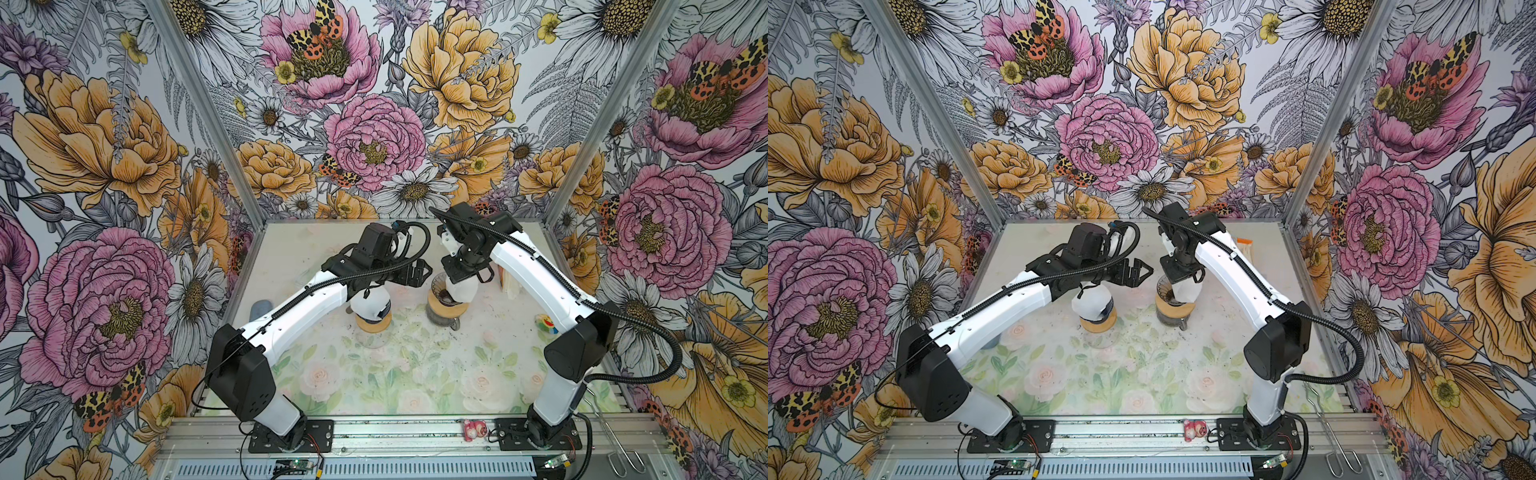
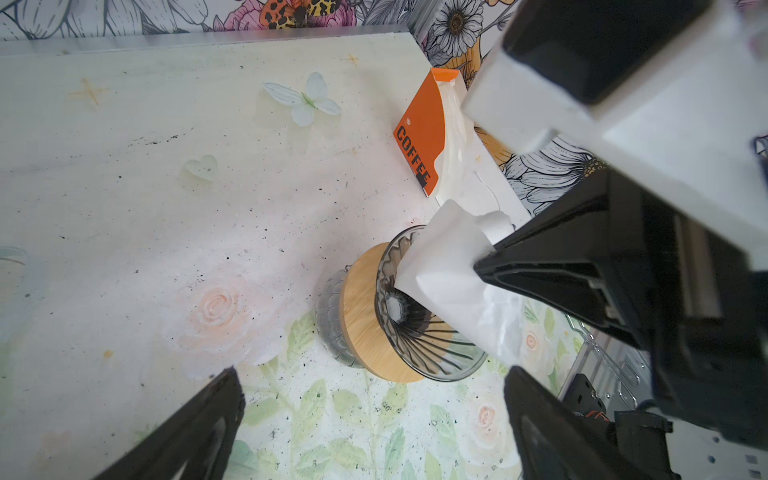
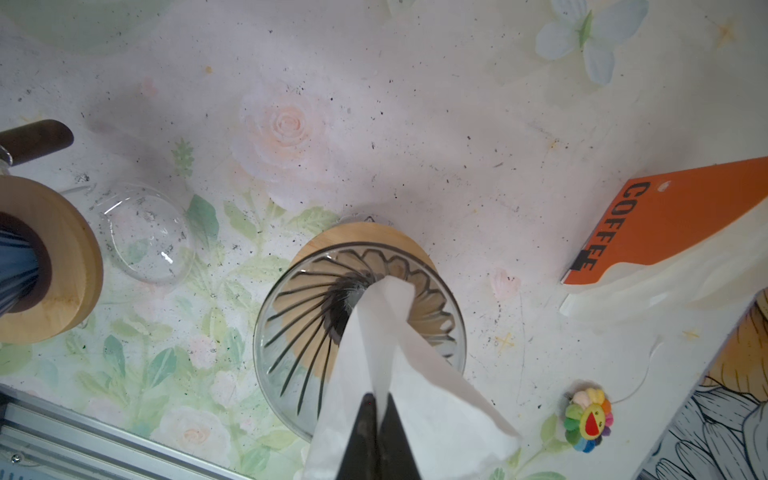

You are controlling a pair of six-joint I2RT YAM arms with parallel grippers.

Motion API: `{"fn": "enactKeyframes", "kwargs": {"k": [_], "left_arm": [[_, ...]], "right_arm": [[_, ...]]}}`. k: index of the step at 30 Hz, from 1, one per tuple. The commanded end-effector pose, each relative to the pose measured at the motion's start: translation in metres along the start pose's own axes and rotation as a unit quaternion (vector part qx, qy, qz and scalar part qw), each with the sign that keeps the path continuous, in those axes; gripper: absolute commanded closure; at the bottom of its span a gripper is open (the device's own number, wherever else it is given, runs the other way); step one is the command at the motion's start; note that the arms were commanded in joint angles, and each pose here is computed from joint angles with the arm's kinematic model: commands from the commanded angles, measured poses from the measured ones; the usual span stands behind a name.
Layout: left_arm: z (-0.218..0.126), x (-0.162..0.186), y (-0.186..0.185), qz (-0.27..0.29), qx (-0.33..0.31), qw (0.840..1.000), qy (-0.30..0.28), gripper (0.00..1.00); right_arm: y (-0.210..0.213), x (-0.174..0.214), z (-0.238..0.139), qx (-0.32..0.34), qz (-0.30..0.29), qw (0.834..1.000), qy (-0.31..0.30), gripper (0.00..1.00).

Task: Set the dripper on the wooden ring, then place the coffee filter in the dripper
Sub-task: 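Carry the filter over the glass dripper while the left gripper approaches it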

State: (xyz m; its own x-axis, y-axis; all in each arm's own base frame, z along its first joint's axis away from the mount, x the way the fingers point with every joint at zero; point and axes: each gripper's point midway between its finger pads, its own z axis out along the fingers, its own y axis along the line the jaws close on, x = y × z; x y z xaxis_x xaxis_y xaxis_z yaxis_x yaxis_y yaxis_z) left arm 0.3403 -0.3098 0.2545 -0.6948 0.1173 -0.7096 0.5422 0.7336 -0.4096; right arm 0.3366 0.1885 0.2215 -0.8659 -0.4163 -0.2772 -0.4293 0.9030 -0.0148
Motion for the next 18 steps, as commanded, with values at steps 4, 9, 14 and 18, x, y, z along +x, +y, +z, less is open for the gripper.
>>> {"fn": "enactKeyframes", "kwargs": {"k": [4,9,14,18], "left_arm": [[-0.013,-0.013,0.000,0.007,0.000,1.000,-0.027,0.01],[-0.013,-0.015,-0.001,0.007,0.003,1.000,-0.028,0.01],[-0.009,-0.020,-0.004,0.008,0.010,1.000,-0.028,0.01],[-0.006,-0.028,-0.013,0.010,0.019,0.999,-0.031,0.01]], "right_arm": [[0.020,-0.019,-0.007,-0.051,0.012,0.998,-0.033,0.80],[0.019,-0.019,-0.006,-0.058,0.020,0.998,-0.034,0.74],[0.021,-0.028,-0.031,-0.090,0.033,0.992,-0.084,0.70],[0.002,-0.030,-0.055,-0.097,0.068,0.984,-0.132,0.66]]}}
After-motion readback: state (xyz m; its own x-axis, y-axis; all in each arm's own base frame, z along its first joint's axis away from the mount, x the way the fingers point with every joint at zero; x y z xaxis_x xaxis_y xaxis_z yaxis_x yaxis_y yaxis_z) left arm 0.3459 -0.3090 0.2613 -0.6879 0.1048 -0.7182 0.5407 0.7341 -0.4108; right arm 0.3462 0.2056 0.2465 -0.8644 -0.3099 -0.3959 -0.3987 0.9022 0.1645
